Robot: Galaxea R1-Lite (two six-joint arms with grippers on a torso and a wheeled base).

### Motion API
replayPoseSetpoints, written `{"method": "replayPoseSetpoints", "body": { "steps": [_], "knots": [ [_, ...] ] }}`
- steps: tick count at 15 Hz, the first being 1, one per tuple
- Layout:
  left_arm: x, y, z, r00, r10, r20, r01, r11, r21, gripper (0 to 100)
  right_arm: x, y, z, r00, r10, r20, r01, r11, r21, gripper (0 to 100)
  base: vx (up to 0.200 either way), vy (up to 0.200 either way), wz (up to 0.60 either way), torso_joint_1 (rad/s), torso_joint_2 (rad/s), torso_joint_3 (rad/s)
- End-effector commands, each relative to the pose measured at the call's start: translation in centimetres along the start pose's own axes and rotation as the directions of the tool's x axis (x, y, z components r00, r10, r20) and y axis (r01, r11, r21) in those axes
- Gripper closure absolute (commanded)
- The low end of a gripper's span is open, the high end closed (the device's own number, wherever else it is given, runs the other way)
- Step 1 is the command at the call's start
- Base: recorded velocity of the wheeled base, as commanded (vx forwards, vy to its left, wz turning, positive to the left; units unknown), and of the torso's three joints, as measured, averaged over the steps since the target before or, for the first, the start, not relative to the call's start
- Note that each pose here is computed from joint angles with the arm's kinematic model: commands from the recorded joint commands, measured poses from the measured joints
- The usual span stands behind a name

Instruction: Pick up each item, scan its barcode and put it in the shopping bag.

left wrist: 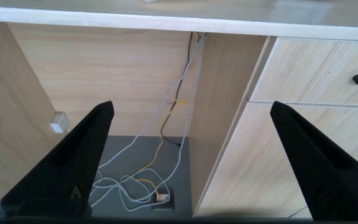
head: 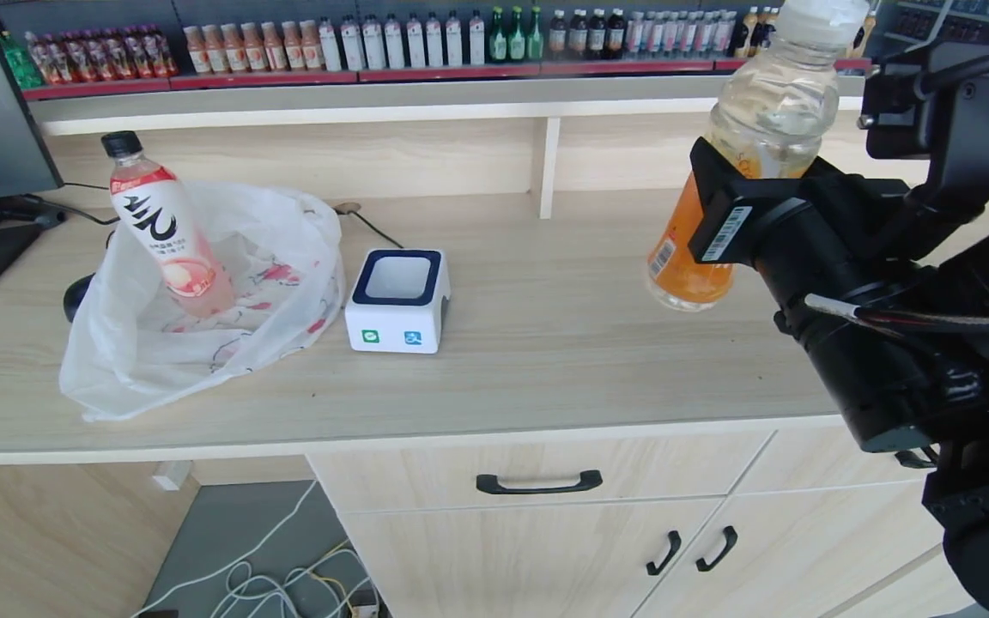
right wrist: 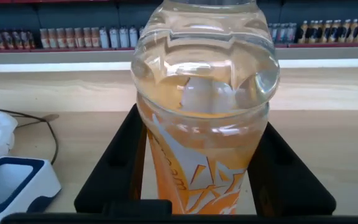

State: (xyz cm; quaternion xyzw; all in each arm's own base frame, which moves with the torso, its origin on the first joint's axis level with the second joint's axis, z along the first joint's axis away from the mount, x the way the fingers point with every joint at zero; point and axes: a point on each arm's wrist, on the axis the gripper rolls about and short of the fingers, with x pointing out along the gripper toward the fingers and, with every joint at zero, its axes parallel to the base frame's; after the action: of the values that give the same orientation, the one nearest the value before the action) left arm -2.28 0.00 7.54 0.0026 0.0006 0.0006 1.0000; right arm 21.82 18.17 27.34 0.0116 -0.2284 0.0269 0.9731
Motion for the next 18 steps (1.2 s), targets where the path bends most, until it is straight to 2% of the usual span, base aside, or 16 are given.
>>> {"method": "replayPoseSetpoints", "body": {
  "steps": [1, 6, 12, 17, 18],
  "knots": [
    [0.00, 0.00, -0.01, 1.000, 0.000, 0.000, 0.000, 1.000, -0.001, 0, 0.12, -0.05, 0.38, 1.000, -0.007, 0.009, 0.007, 1.000, 0.004, 100, 0.000, 0.200, 0.00, -0.002, 0.01, 0.002],
    [0.00, 0.00, -0.01, 1.000, 0.002, 0.000, -0.002, 1.000, -0.002, 0, 0.21, -0.12, 0.60, 0.999, -0.051, 0.000, 0.051, 0.999, -0.004, 100, 0.000, 0.200, 0.00, 0.002, 0.01, 0.003],
    [0.00, 0.00, -0.01, 1.000, 0.002, 0.000, -0.002, 1.000, -0.004, 0, 0.32, 0.13, 1.11, 0.999, -0.024, 0.025, 0.024, 1.000, 0.012, 100, 0.000, 0.200, 0.00, 0.002, 0.00, 0.002],
    [0.00, 0.00, -0.01, 1.000, 0.000, 0.000, 0.000, 1.000, -0.002, 0, 0.22, 0.41, 1.06, 0.996, 0.064, 0.063, -0.058, 0.994, -0.093, 100, 0.000, 0.200, 0.00, 0.002, 0.00, 0.003],
    [0.00, 0.00, 0.01, 1.000, 0.000, 0.001, 0.000, 1.000, -0.002, 0, 0.27, 0.50, 1.03, 0.995, 0.078, 0.069, -0.069, 0.991, -0.118, 100, 0.000, 0.000, 0.00, 0.000, 0.00, 0.000]
  ]
}}
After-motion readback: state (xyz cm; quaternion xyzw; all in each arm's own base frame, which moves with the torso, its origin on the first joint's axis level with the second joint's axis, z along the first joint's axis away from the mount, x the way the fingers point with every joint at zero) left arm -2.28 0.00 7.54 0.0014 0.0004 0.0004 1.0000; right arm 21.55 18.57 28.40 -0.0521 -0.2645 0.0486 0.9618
